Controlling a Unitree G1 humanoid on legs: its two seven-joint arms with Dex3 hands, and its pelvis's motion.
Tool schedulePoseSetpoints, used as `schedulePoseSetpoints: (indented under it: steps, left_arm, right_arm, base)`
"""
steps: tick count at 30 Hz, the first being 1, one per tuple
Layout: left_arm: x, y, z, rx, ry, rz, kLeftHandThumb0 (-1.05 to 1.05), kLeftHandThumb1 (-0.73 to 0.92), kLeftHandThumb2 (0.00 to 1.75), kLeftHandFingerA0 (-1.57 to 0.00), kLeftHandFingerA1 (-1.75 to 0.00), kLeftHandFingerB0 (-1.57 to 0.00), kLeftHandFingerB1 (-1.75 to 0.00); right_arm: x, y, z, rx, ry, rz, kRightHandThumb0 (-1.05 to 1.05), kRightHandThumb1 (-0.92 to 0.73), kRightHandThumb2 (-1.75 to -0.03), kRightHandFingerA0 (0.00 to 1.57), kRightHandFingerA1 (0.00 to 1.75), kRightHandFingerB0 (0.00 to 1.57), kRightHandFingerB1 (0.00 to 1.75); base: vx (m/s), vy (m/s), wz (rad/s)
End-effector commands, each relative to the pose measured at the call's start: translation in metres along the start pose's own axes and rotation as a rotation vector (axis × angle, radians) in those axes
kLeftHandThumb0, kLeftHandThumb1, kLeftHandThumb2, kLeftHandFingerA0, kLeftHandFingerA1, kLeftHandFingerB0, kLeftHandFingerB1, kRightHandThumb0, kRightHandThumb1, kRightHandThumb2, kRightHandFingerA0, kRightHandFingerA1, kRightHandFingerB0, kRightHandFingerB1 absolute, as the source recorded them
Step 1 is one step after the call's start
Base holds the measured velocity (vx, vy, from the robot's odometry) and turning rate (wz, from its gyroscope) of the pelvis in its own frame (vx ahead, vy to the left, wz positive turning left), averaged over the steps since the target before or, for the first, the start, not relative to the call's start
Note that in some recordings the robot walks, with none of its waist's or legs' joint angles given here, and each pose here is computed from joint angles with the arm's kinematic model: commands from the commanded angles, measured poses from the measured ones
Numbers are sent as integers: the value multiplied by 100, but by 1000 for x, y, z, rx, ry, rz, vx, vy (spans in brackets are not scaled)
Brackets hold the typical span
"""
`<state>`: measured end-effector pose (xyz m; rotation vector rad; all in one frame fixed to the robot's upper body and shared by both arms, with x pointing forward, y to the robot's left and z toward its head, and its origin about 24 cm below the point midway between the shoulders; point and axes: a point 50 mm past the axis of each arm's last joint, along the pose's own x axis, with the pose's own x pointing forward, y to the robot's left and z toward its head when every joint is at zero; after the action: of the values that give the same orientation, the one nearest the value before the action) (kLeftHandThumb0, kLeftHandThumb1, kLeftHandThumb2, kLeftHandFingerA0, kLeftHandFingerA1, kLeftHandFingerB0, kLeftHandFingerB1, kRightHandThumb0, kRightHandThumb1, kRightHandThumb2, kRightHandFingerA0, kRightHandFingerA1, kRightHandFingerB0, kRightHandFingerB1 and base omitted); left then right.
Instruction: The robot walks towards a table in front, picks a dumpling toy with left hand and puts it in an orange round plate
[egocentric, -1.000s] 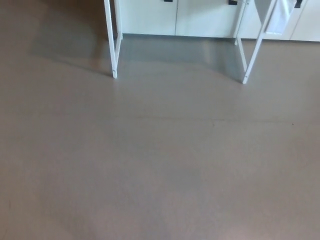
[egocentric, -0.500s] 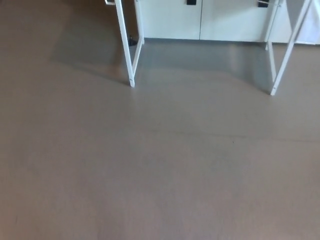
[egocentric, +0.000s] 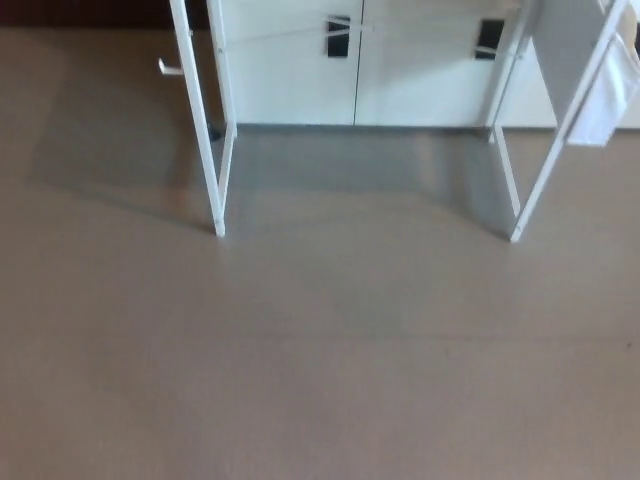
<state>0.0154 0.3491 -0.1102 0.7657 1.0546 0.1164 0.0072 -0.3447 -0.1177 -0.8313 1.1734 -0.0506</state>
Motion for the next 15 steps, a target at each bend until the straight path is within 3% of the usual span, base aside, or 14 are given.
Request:
schedulePoseSetpoints:
  steps: [1, 4, 5, 6, 7, 8, 9, 10, 11, 15]
  left_arm:
    - [-9, -5, -15, 5, 50, -26, -30, 51, 56, -55, -48, -32, -31]
    - [-10, -6, -17, 11, 45, -24, -29, 50, 55, -54, -49, -33, -32]
    - [-12, -7, -18, 12, 45, -24, -29, 49, 55, -67, -81, -34, -32]
    - [-13, -7, -19, 14, 46, -23, -29, 49, 55, -67, -81, -34, -32]
    - [-14, -8, -21, 19, 51, -24, -28, 49, 55, -63, -70, -33, -32]
    - [-14, -8, -22, 21, 54, -24, -28, 49, 55, -63, -70, -33, -32]
    - [-15, -8, -24, 17, 64, -32, -27, 51, 55, -53, -54, -31, -31]
    - [-16, -9, -25, 10, 76, -43, -27, 51, 55, -53, -54, -31, -31]
    - [-16, -9, -27, 25, 82, -41, -31, 50, 56, -40, -37, -31, -31]
    - [3, -4, -3, 13, 81, -34, -27, 53, 56, -41, -36, -31, -31]
  right_arm:
    - [-3, -2, -11, -30, 47, 14, -60, -61, -88, 63, 58, 27, 44]
    - [-4, -1, -13, -38, 54, 24, -59, -61, -87, 63, 58, 27, 44]
    - [-5, -1, -15, -39, 61, 30, -60, -61, -87, 61, 57, 25, 43]
    - [-5, 0, -16, -40, 65, 33, -60, -61, -87, 61, 57, 25, 43]
    - [-6, 1, -18, -46, 73, 41, -60, -61, -88, 60, 57, 25, 43]
    - [-6, 1, -18, -49, 77, 45, -60, -61, -88, 60, 57, 25, 43]
    - [-7, 2, -20, -49, 84, 50, -54, -68, -62, 71, 46, 29, 31]
    - [-8, 2, -22, -47, 91, 54, -54, -68, -62, 71, 46, 29, 31]
    - [-8, 3, -23, -39, 93, 53, -59, -59, -86, 70, 60, 26, 44]
    - [-8, 3, -24, -39, 98, 49, -60, -59, -85, 68, 58, 22, 42]
  base:
    - [388, 52, 5]
    - [311, -7, 21]
    - [389, -81, 28]
    - [423, -105, 18]
    - [461, -132, 39]
    - [500, -128, -25]
    - [460, -177, 41]
    - [459, -190, 21]
    - [465, -189, 6]
    - [338, -96, -2]
